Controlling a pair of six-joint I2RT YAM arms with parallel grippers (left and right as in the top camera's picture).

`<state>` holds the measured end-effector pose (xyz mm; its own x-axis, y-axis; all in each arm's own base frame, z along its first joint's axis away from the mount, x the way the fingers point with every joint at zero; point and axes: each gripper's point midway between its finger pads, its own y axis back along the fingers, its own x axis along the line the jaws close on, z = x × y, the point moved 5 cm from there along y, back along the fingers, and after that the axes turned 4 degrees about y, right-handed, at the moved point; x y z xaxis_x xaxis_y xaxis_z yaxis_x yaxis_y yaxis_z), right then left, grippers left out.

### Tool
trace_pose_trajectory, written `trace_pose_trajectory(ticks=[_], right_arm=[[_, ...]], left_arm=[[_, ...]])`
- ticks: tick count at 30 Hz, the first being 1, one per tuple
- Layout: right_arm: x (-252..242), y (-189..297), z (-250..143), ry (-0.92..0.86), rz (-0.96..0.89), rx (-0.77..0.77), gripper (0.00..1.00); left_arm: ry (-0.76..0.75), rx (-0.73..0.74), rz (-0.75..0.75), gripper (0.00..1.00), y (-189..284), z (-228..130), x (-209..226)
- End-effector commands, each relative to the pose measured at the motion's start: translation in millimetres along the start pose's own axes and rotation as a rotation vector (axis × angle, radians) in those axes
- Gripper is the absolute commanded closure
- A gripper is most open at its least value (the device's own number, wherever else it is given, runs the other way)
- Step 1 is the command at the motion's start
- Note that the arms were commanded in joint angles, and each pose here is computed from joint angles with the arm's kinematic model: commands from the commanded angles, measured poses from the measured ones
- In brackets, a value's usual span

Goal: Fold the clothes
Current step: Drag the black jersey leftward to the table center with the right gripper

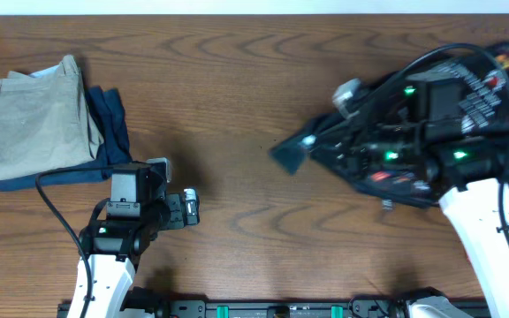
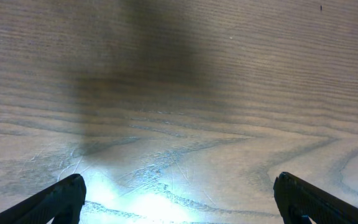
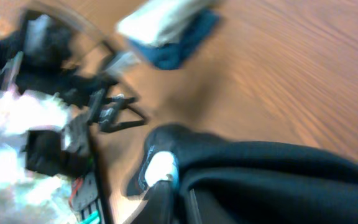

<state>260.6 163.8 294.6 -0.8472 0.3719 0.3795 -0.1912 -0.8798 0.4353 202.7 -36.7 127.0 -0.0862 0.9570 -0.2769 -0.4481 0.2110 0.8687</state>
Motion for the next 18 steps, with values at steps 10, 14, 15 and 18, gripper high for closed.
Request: trace_pose_trajectory(ticks=[10,14,15,18], right_arm=[[-44.8,-6.3,-27.1,-0.193,-0.568,0.200,0.01],[-68.0,20.6,-44.6,-0.335,-0.824,0.242,0.01],[-72.0,27.6,-49.4,-0.367,-0.875,0.253,0.01],[-75.7,38.4,-59.5,-0.417,-0.920,0.287,0.01]], left_arm=[[-0.001,-0.038,-0.018,0.02,4.1,10.1,-5.1],[-0.006,-0.025,-0.110,0.02,4.8,9.5,-16.5],[-0.008,-0.020,-0.145,0.02,5.3,9.4,-20.9],[-0.013,-0.001,-0.235,0.02,5.9,8.4,-31.8]])
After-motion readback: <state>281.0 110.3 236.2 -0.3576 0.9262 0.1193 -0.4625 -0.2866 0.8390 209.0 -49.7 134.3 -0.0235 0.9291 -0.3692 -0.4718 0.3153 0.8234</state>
